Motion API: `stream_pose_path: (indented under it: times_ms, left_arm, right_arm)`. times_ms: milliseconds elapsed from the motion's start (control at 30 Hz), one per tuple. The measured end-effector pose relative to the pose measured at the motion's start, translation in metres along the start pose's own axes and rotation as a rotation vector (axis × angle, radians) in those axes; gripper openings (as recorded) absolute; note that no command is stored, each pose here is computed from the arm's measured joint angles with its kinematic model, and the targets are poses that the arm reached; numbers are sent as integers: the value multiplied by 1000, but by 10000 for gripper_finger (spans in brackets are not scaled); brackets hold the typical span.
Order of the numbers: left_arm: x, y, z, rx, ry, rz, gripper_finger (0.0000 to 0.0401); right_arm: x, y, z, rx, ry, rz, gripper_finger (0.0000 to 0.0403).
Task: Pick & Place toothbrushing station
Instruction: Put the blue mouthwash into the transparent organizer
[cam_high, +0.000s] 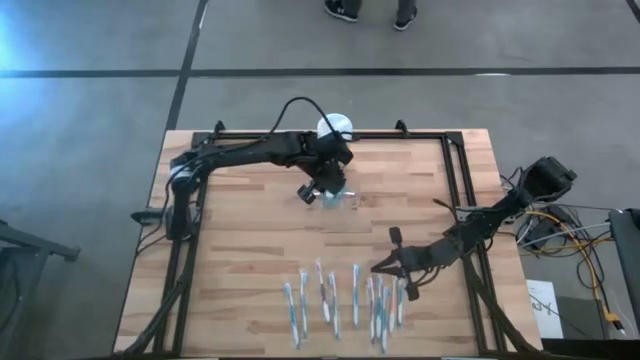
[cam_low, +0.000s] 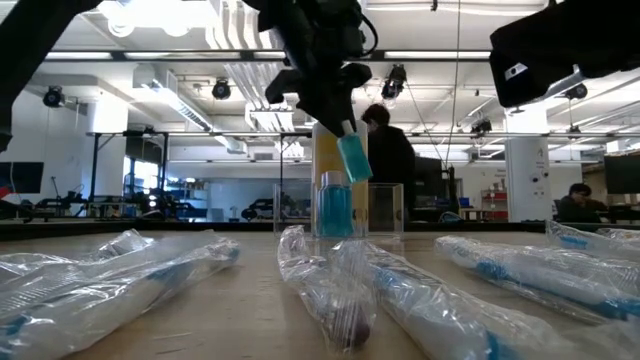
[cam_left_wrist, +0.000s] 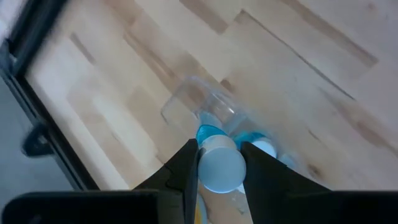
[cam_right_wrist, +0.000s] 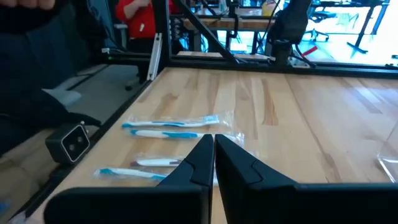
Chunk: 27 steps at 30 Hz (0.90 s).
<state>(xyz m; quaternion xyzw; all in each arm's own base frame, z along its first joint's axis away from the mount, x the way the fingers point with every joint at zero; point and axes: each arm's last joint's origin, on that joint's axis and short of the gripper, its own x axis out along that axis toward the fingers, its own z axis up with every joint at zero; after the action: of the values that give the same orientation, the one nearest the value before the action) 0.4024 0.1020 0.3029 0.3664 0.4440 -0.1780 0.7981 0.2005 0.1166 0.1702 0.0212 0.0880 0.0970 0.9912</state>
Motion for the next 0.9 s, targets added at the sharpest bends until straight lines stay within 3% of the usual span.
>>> stream_pose_path:
  times_ms: [267, 433, 667, 900]
  left_arm:
    - [0, 8, 5, -34, 42, -37, 100]
    - [0, 10, 6, -123, 48, -40, 100]
    - [3, 6, 7, -55, 54, -62, 100]
    - [1, 3, 12, 176, 31, -72, 100]
  right_arm:
    - [0, 0, -1, -5, 8, -1, 13]
    - [0, 0, -2, -6, 10, -2, 13]
    - [0, 0, -2, -10, 10, -2, 13]
    - [0, 0, -2, -10, 10, -2, 13]
